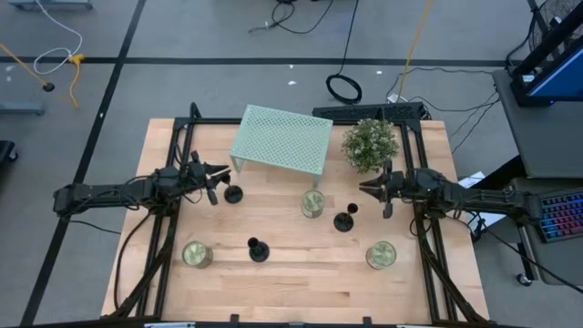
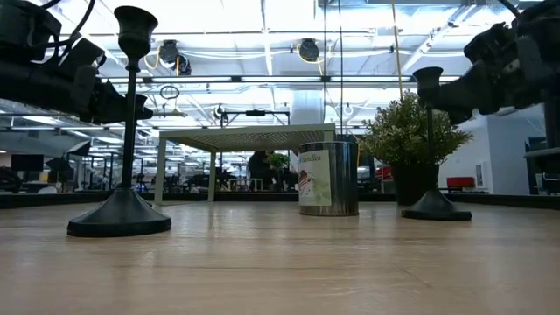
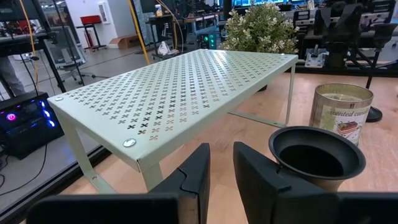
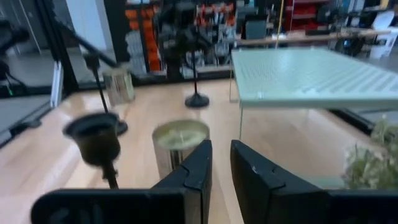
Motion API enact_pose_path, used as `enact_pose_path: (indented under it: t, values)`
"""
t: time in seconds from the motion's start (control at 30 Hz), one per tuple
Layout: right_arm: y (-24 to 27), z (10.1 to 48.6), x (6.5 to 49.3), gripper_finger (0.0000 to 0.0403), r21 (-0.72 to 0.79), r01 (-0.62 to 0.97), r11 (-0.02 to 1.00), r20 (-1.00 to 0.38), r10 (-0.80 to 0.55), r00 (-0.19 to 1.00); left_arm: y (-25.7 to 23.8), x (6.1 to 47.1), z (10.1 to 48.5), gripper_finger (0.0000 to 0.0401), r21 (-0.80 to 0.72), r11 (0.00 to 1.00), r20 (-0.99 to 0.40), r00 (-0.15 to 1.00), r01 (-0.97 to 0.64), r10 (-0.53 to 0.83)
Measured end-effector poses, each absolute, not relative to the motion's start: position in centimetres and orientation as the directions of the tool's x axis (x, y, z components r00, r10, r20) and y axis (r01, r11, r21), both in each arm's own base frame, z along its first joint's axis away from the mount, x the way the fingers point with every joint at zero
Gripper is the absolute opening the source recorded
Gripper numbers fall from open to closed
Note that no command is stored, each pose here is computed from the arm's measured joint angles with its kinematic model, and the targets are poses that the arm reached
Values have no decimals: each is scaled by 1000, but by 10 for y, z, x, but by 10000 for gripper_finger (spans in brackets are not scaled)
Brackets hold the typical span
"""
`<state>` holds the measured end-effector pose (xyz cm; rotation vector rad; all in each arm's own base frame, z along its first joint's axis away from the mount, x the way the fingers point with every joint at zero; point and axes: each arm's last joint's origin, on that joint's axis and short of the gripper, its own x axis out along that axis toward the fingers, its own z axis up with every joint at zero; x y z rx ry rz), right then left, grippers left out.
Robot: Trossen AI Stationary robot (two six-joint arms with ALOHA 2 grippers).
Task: Pick & Place candle stick holders
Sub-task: Put the right black candle holder on the shelf
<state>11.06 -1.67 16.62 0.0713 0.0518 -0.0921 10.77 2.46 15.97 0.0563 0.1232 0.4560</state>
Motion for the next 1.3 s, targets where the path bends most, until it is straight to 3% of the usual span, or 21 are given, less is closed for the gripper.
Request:
enact_pose_path:
  t: [0.2, 0.37, 0.47, 0.6, 0.97, 1.3]
  values:
    - [-17, 177, 111, 50, 49, 88, 995, 60, -91, 994, 25, 108, 160, 76, 82, 896, -106, 891, -436, 442]
    - [-18, 189, 109, 50, -87, 143, 986, 183, -125, 975, 25, 108, 160, 76, 82, 896, -106, 891, -436, 442]
    - [-16, 192, 109, 53, -79, 81, 994, 212, -62, 975, 25, 108, 160, 76, 82, 897, -106, 891, -435, 442]
    - [-13, 191, 110, 82, -51, -36, 998, 193, 45, 980, 25, 108, 160, 76, 81, 896, -106, 891, -436, 442]
    - [-8, 171, 126, 216, 66, -124, 990, 4, 124, 992, 25, 108, 160, 76, 63, 897, -107, 891, -437, 442]
    - [1, 165, 138, 248, 59, -191, 980, -31, 193, 981, 25, 108, 161, 76, -44, 894, -97, 892, -447, 441]
